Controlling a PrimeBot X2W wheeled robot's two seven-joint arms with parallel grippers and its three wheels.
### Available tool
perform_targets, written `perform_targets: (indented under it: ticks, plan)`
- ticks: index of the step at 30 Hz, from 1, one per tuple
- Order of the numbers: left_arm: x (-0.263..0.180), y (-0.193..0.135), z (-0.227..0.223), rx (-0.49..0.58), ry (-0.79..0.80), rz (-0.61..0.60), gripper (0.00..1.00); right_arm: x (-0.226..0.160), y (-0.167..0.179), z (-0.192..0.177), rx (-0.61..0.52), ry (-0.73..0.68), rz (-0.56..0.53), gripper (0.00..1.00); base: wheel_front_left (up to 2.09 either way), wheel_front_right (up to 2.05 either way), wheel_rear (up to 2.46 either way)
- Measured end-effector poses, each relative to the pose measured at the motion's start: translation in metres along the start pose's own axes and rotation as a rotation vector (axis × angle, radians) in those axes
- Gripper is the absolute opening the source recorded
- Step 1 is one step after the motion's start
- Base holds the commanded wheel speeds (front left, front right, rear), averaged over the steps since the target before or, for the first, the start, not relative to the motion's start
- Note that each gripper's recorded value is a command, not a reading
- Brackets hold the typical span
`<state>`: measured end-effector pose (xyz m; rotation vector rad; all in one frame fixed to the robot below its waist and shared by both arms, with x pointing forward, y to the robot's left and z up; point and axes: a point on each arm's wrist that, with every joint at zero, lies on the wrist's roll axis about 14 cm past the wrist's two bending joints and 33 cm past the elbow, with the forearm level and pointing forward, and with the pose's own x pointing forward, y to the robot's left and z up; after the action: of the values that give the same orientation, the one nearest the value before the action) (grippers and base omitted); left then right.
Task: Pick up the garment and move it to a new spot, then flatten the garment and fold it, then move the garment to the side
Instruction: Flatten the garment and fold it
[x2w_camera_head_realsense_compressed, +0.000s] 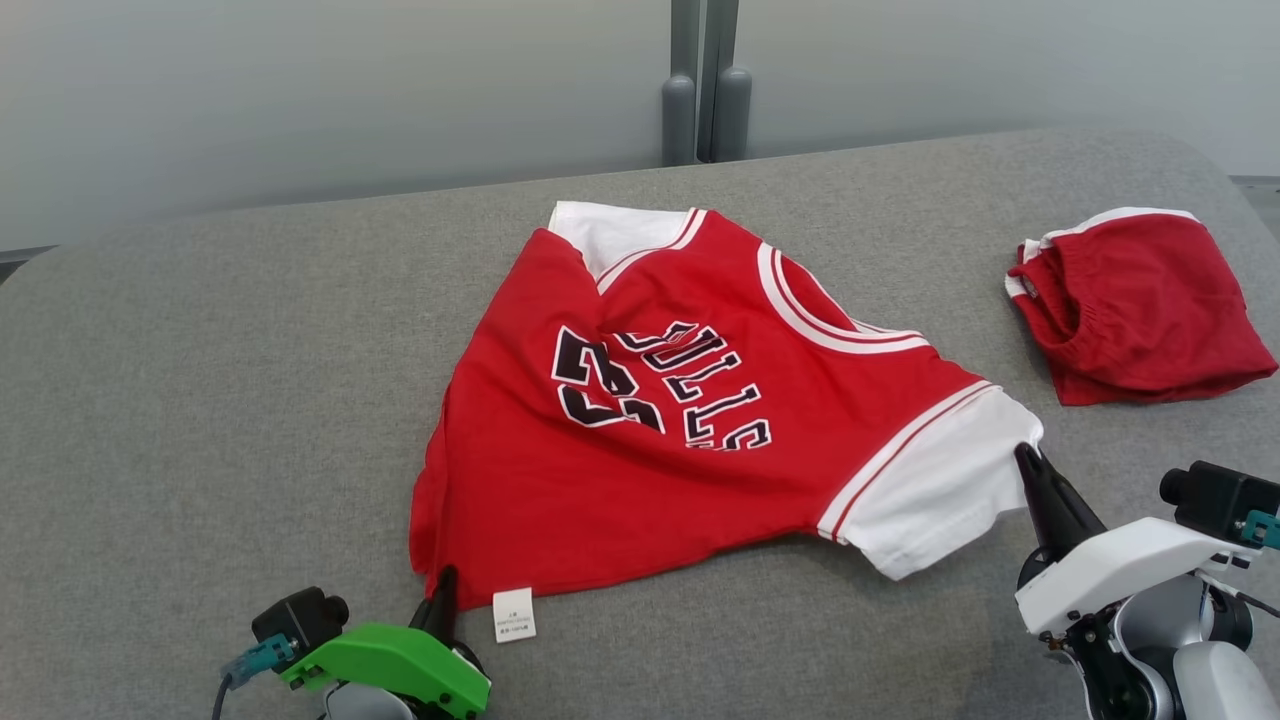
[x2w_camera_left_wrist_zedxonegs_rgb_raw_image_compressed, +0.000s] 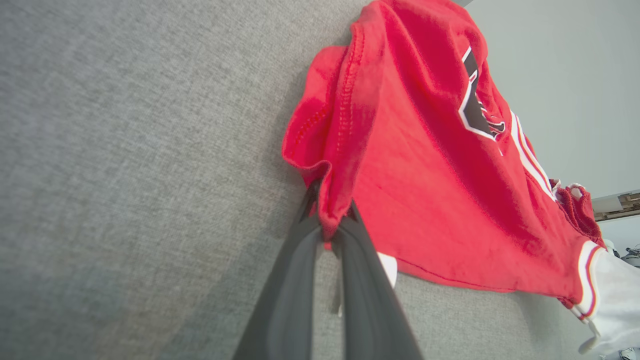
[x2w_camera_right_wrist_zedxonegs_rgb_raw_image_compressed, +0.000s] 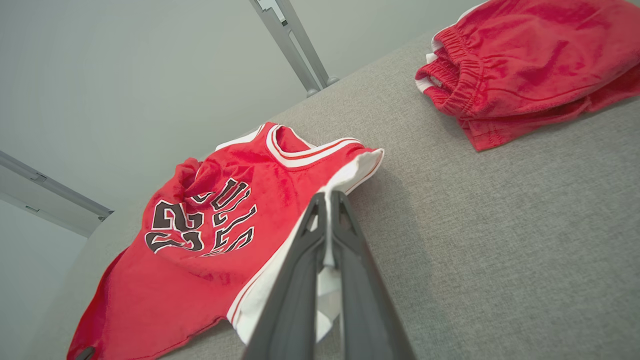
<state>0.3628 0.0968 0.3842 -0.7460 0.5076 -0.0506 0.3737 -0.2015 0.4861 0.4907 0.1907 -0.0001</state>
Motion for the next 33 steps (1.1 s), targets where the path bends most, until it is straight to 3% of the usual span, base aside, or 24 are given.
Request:
perform_targets:
  ticks: [6, 14, 22, 27, 33]
  plan:
    - [-0.001, -0.005, 0.010, -0.051, -0.038, -0.025, 0.00, 0.001, 0.003, 0.005, 0.009, -0.018, 0.010, 0.00, 0.00, 0.00, 0.00]
    - [-0.007, -0.032, 0.056, -0.273, -0.153, -0.138, 0.00, 0.003, 0.021, 0.031, 0.082, -0.086, 0.078, 0.00, 0.00, 0.00, 0.00]
    - [-0.033, -0.077, 0.129, -0.456, -0.283, -0.308, 0.00, -0.003, 0.054, 0.113, 0.186, -0.297, 0.219, 0.00, 0.00, 0.00, 0.00]
    - [-0.065, -0.120, 0.189, -0.454, -0.362, -0.441, 0.00, -0.020, 0.088, 0.174, 0.244, -0.446, 0.368, 0.00, 0.00, 0.00, 0.00]
    - [-0.098, -0.170, 0.248, -0.311, -0.440, -0.536, 0.00, -0.036, 0.116, 0.225, 0.214, -0.558, 0.470, 0.00, 0.00, 0.00, 0.00]
